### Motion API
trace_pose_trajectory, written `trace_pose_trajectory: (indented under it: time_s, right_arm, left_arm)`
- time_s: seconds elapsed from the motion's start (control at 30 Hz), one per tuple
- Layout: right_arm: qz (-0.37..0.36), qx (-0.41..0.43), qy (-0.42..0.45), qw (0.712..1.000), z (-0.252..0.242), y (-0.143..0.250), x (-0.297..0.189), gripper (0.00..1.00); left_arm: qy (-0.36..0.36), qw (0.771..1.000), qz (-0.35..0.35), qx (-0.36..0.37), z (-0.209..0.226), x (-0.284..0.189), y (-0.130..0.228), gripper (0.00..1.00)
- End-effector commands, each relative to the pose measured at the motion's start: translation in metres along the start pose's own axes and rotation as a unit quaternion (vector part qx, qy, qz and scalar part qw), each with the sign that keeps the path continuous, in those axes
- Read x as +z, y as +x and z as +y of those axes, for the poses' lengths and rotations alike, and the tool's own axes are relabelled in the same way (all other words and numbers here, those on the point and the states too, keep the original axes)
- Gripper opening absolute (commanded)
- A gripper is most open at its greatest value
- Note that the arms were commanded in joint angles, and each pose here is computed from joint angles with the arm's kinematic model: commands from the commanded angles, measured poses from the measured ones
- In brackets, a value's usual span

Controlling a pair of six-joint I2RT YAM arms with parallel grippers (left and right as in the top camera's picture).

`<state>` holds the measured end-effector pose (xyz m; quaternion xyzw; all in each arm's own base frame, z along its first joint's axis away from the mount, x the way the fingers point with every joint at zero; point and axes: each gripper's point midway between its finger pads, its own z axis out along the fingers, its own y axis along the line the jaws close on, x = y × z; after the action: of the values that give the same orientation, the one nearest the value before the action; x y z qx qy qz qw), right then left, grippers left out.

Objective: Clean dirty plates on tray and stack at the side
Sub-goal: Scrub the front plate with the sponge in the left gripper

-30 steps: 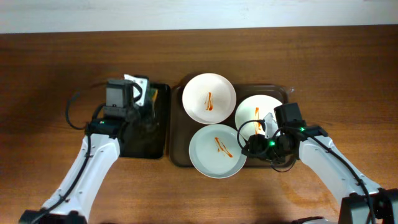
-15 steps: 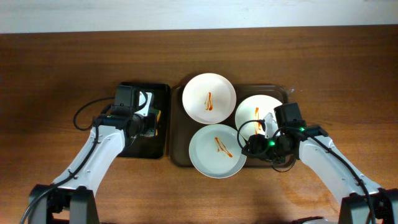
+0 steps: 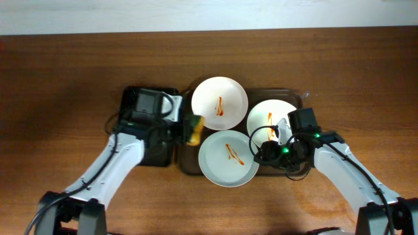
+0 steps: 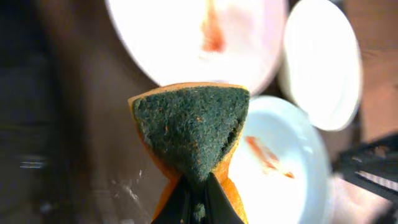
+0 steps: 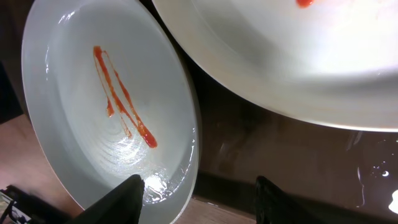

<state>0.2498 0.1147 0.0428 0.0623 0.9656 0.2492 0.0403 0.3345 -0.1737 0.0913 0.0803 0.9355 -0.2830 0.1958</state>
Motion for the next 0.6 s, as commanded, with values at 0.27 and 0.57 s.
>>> trace_pose_trajectory:
  time_s: [0.27, 0.57]
  right_arm:
    - [0.002, -0.002, -0.005, 1.000, 0.005, -0.001, 0.000, 0.33]
    - [0.028, 0.006, 0.000, 1.000, 0.007, 0.005, 0.018, 0.25]
  left_arm:
    - [0.083, 0.991, 0.106, 0.007, -0.102, 0.054, 0.066, 0.00]
    - [0.091, 0.987, 0.129, -0.029, -0.123, 0.073, 0.085, 0.00]
